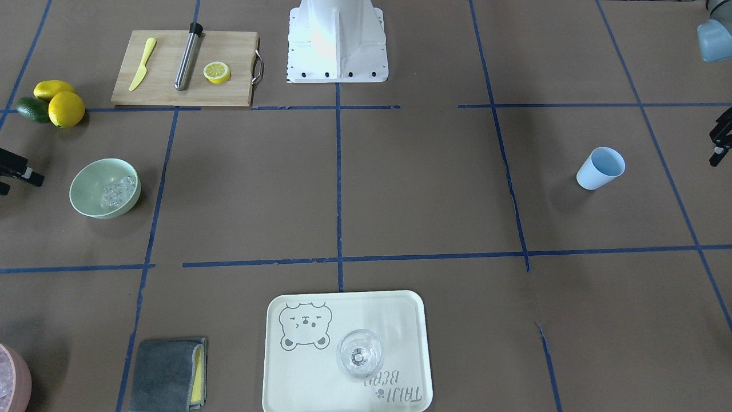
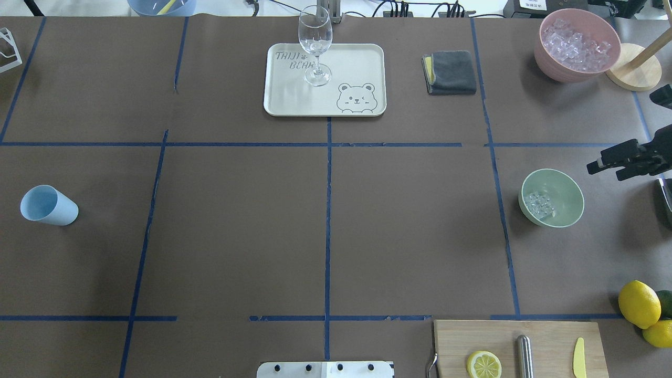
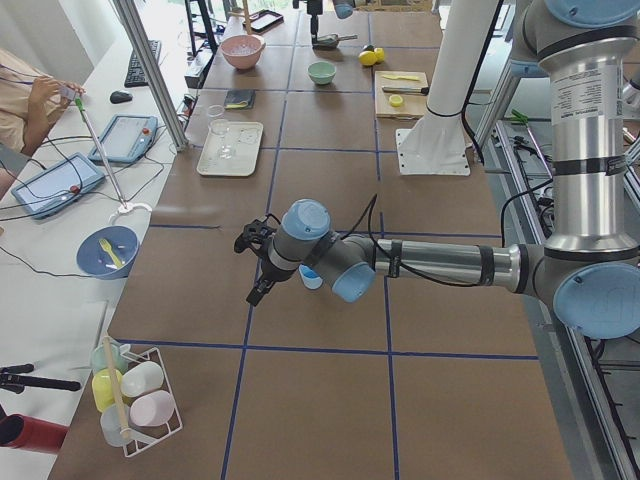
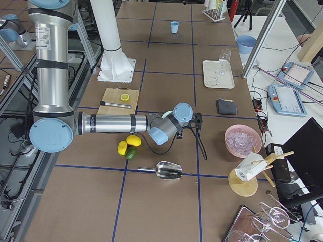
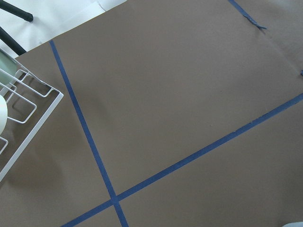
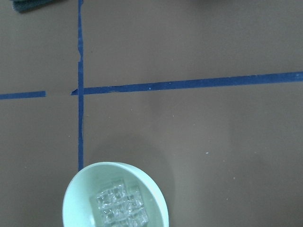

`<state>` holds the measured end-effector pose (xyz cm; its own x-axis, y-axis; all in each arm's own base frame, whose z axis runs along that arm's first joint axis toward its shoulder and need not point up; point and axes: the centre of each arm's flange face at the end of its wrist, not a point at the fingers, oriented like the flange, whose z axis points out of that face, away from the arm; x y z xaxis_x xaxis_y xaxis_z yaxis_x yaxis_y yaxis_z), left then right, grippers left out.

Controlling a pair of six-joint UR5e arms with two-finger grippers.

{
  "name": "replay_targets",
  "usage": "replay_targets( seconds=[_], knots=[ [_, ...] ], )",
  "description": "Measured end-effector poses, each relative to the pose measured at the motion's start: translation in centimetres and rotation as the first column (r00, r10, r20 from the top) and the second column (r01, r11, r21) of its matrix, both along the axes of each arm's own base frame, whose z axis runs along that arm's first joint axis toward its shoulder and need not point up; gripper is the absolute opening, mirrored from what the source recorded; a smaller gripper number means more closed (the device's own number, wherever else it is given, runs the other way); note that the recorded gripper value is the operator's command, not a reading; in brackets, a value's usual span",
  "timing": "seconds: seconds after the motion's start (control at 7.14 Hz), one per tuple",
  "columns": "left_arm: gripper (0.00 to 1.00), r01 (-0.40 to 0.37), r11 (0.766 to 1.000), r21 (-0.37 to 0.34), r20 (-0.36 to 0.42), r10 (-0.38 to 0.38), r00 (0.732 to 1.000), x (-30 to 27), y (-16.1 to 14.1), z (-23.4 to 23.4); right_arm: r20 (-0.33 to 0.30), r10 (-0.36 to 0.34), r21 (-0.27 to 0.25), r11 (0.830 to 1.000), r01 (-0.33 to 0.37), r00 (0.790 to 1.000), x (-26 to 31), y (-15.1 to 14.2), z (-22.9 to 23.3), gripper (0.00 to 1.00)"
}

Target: Pour ice into bowl

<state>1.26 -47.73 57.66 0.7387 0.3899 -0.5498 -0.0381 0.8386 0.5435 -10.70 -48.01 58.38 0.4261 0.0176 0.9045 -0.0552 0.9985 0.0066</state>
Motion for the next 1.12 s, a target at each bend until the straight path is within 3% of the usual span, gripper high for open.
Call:
replay_targets(
  seconds=[0.28,0.42,0.7,1.12],
  knots=[
    [1.00,0.021,0.993,-0.119,-0.002,-0.021,1.000,-1.6,-1.6,-0.2,-0.108,0.010,0.085,0.996,-0.001,0.994,3.6,-1.0,2.0,1.00],
    [1.00,0.004,0.985,-0.171,-0.049,-0.013,0.999,-2.2,-1.5,-0.1,-0.183,0.006,0.139,0.990,0.020,0.983,6.3,-1.4,3.1,1.00],
    [1.00,-0.021,0.982,-0.187,-0.106,0.001,0.994,-4.5,-1.2,0.5,-0.323,-0.034,0.210,0.972,0.107,0.946,12.5,-1.4,3.8,1.00],
    [1.00,-0.028,0.987,-0.160,-0.109,0.011,0.994,-5.7,-1.0,0.5,-0.392,-0.121,0.170,0.965,0.201,0.912,18.0,0.6,-2.6,1.00]
  ],
)
